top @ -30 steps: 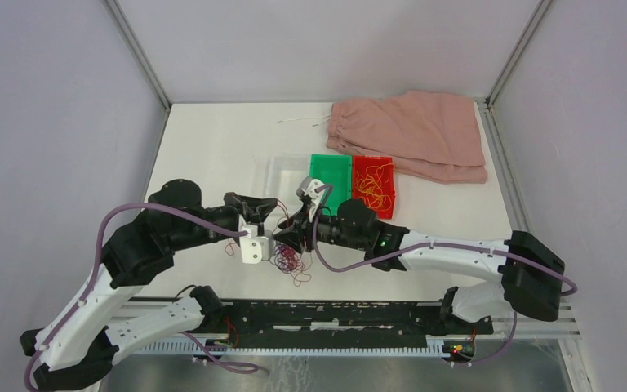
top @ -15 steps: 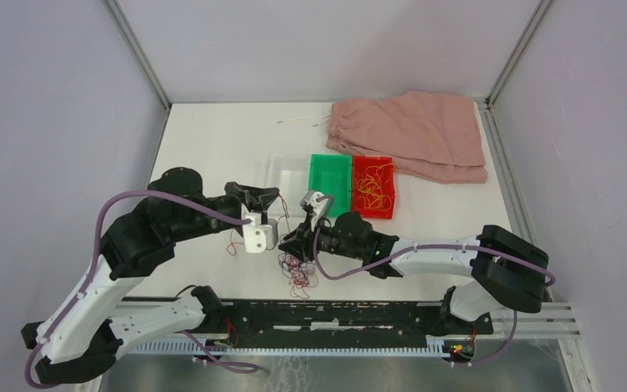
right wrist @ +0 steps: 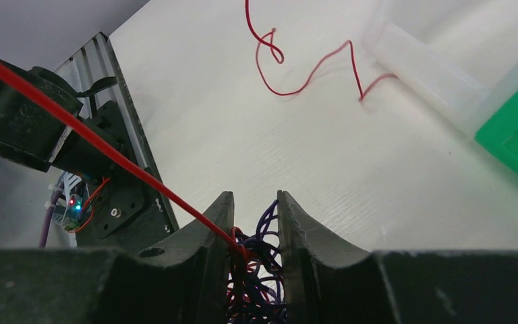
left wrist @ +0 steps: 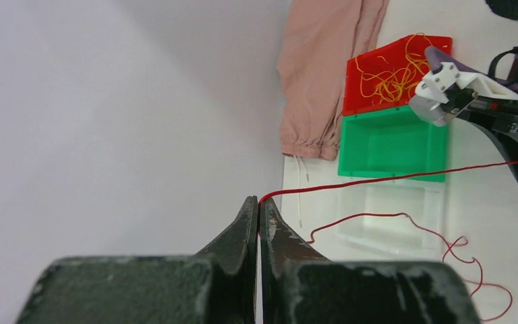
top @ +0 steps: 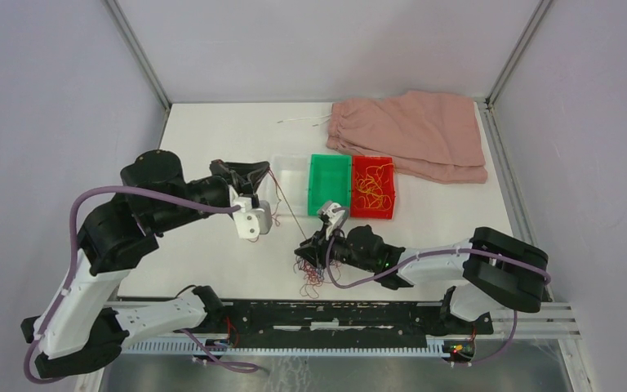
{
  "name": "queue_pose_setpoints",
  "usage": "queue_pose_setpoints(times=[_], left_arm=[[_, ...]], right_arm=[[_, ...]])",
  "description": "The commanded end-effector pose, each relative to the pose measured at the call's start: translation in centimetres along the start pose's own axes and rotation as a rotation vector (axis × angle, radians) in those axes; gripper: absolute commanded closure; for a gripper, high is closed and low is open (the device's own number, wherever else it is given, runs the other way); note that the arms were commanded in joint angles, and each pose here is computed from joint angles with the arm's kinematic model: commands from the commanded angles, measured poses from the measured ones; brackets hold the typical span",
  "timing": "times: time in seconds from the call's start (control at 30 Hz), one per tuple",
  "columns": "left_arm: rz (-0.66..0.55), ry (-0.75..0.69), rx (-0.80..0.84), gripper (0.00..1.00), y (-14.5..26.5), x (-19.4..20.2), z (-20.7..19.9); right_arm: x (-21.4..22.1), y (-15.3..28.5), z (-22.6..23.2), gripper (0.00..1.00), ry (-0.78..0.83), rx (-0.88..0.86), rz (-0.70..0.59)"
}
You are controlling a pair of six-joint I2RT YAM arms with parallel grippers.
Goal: Untangle the cables
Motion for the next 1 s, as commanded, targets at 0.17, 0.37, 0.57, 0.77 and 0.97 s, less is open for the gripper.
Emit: queue_pose_setpoints(times=[0.17, 0.37, 0.57, 0.77, 0.97], left_arm=[[-0.043, -0.254, -0.355, 0.97, 4.2, -4.8, 9.5], [-0.043, -0.319, -0.594, 0.97, 7.0, -7.3, 14.7], [-0.024, -0.324, -0.628, 0.97, 9.2, -7.6, 15.1], [-0.042, -0.289, -0.565, 0.97, 8.6, -6.9, 13.5], [-0.059, -0.274, -0.460, 0.97, 7.1, -5.5, 10.5]], right_arm=[[4.3, 1.3, -2.9, 0.64, -0.004, 0.159, 0.058], [5.2, 1.7, -3.4, 0.60, -0.013, 0.179, 0.064], [5.8, 2.6, -3.5, 0.54, -0.022, 0.178, 0.064], [4.4, 3.1, -3.0, 0.46, -0.025, 0.160, 0.034], [0.5, 3.2, -1.9, 0.53, 0.000, 0.135, -0.017]])
Point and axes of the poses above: each gripper's point midway between its finger pads, its own y axis back along the fingers, its own z axis along the line the jaws close on, x = y × z, the point moved 4 cm from there along y, back along the fingers, and after that the axes turned 8 degrees about y, right-handed, at the moved point
